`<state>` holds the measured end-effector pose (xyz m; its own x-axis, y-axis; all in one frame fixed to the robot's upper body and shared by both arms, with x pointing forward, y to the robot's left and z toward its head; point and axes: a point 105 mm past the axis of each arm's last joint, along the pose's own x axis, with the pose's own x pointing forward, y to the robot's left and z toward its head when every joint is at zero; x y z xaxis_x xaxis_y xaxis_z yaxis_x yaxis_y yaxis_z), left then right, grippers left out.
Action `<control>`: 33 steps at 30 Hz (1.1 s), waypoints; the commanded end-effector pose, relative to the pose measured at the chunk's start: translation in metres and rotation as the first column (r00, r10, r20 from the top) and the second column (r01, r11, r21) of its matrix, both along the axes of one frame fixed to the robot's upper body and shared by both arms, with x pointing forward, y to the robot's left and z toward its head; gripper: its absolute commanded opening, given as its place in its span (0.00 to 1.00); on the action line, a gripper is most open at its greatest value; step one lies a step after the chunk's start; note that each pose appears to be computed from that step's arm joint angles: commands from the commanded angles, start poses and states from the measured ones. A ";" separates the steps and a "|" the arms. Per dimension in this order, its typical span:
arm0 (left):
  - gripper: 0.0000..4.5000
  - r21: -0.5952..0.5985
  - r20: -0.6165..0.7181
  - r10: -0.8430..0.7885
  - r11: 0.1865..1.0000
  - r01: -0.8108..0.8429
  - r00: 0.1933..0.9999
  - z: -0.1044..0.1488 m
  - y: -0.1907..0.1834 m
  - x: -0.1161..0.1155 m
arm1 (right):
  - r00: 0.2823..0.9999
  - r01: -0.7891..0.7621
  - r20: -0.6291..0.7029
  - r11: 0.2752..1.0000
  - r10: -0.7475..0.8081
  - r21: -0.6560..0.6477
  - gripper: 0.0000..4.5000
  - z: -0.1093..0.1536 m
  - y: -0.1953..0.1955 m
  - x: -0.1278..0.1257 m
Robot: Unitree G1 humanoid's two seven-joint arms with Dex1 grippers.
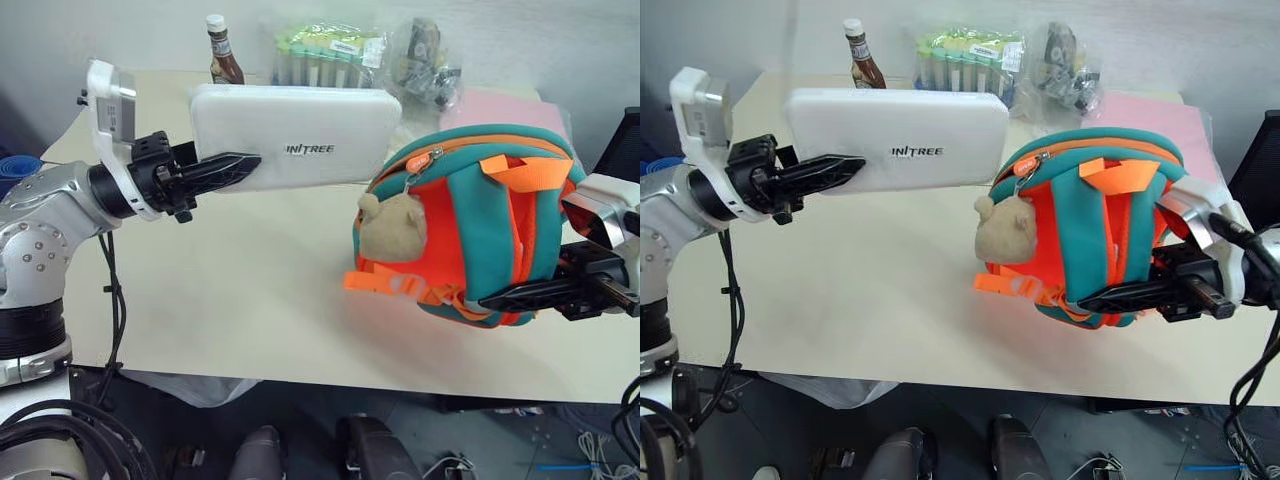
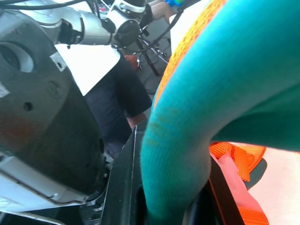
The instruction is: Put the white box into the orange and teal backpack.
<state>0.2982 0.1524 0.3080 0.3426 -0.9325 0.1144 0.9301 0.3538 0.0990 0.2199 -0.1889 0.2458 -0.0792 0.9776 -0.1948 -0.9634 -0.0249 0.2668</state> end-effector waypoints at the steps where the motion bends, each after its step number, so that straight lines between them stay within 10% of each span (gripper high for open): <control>1: 0.30 0.038 0.076 -0.067 0.997 0.064 0.995 0.011 -0.007 -0.008 | 0.995 -0.083 0.054 0.996 0.082 0.017 0.00 0.010 0.001 -0.009; 15: 0.30 0.353 0.110 -0.247 0.915 0.194 0.963 -0.026 -0.035 0.009 | 0.996 -0.072 0.049 0.997 0.073 -0.012 0.00 -0.005 0.007 0.006; 33: 0.30 0.373 0.160 -0.302 0.900 0.226 0.940 -0.049 -0.145 0.056 | 0.988 -0.040 0.147 0.999 0.042 -0.018 0.00 -0.034 0.040 0.029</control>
<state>0.3523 0.0214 0.2520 0.0609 -0.9782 -0.1984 0.9511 -0.0035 0.3088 0.2495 -0.1555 0.2077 -0.0877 0.9730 -0.2136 -0.9835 -0.0505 0.1737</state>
